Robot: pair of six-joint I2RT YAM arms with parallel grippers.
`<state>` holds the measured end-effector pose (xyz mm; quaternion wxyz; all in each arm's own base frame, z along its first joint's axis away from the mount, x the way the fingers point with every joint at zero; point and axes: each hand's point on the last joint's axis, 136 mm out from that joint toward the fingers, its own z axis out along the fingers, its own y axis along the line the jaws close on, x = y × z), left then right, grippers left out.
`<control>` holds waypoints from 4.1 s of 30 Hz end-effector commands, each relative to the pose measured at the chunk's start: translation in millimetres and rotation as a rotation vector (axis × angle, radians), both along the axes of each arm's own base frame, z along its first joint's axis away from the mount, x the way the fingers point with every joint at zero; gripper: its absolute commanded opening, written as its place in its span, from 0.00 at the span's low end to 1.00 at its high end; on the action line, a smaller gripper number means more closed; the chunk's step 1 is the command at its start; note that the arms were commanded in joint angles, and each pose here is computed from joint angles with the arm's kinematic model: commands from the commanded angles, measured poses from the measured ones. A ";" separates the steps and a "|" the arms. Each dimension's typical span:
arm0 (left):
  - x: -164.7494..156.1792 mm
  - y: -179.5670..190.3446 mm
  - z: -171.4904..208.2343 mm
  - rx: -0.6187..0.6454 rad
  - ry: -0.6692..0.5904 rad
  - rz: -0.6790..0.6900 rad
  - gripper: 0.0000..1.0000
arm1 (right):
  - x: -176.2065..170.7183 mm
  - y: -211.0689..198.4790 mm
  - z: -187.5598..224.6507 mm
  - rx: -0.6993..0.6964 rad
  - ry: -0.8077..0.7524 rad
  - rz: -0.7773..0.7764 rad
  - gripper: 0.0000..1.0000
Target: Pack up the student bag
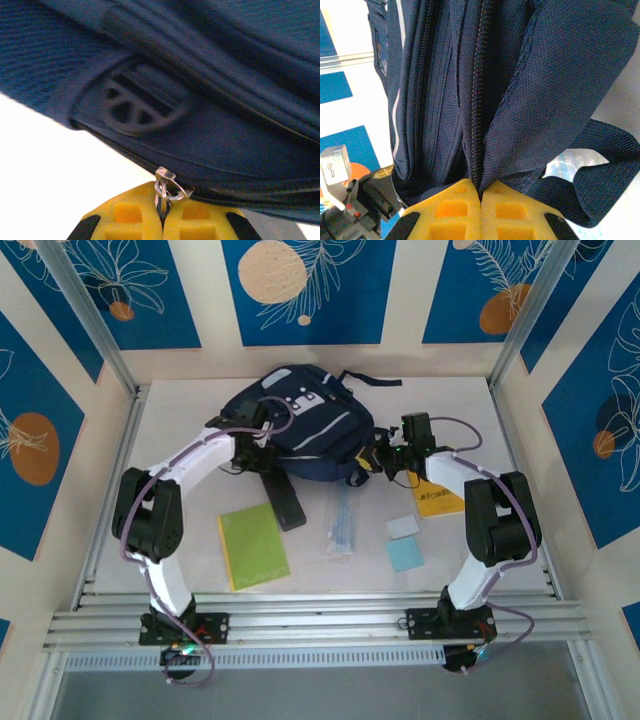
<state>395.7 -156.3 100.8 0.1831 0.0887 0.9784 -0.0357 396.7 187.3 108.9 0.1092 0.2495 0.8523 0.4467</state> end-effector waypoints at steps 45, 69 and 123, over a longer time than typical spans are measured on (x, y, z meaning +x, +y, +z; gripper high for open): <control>-63.4 -307.9 17.5 -0.755 -0.006 -0.081 0.91 | -17.3 -261.2 -68.8 -0.506 0.142 -0.165 0.84; -54.1 -335.9 -59.6 -0.576 0.117 -0.140 0.78 | -44.3 -154.3 -59.2 -0.353 0.064 0.018 0.59; 14.2 -165.7 62.8 -0.821 -0.097 0.084 0.93 | -6.4 -14.0 37.9 -0.045 -0.381 0.360 0.00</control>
